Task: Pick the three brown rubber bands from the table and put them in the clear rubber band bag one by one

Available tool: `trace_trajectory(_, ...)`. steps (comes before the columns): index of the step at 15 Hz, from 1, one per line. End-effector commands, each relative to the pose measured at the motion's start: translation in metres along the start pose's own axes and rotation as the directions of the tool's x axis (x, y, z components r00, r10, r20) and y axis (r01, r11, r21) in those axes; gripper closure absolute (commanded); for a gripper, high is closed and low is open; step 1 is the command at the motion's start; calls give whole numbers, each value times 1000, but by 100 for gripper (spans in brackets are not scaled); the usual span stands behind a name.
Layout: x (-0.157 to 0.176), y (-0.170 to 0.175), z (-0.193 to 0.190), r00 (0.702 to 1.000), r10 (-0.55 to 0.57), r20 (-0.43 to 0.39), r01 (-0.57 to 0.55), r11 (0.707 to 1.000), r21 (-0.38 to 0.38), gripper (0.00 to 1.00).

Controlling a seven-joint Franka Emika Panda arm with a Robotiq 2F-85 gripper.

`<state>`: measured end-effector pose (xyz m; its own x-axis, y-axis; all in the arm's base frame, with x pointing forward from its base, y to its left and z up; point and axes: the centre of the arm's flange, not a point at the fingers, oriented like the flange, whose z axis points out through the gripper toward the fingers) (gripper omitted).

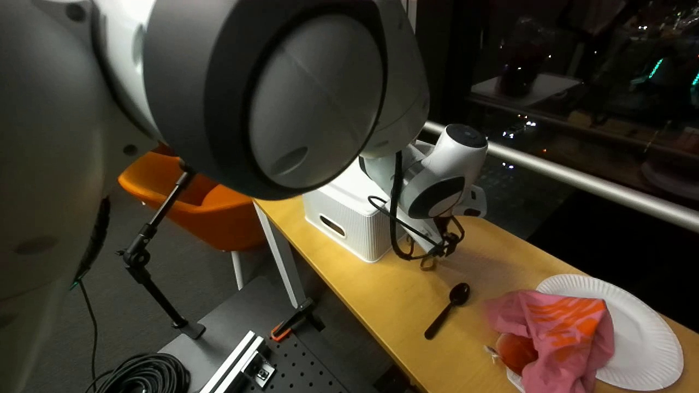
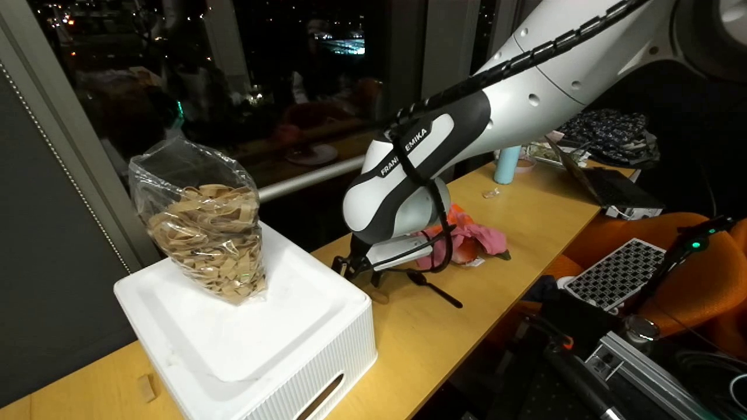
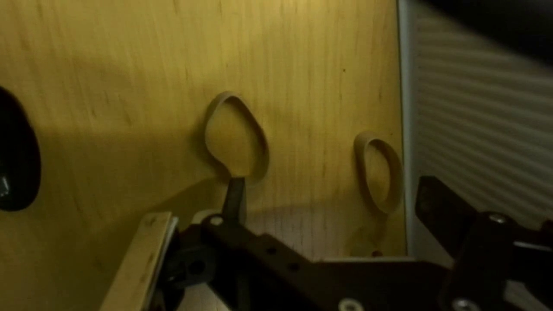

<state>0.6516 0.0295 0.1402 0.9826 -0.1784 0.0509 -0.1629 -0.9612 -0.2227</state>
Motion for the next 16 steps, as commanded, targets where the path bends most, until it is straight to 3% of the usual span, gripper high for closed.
trace_trajectory(1, -6, 10, 0, 1000, -2, 3, 2, 999, 34, 0)
trace_trajectory(16, -7, -20, 8, 997, -79, 25, 78, 996, 35, 0)
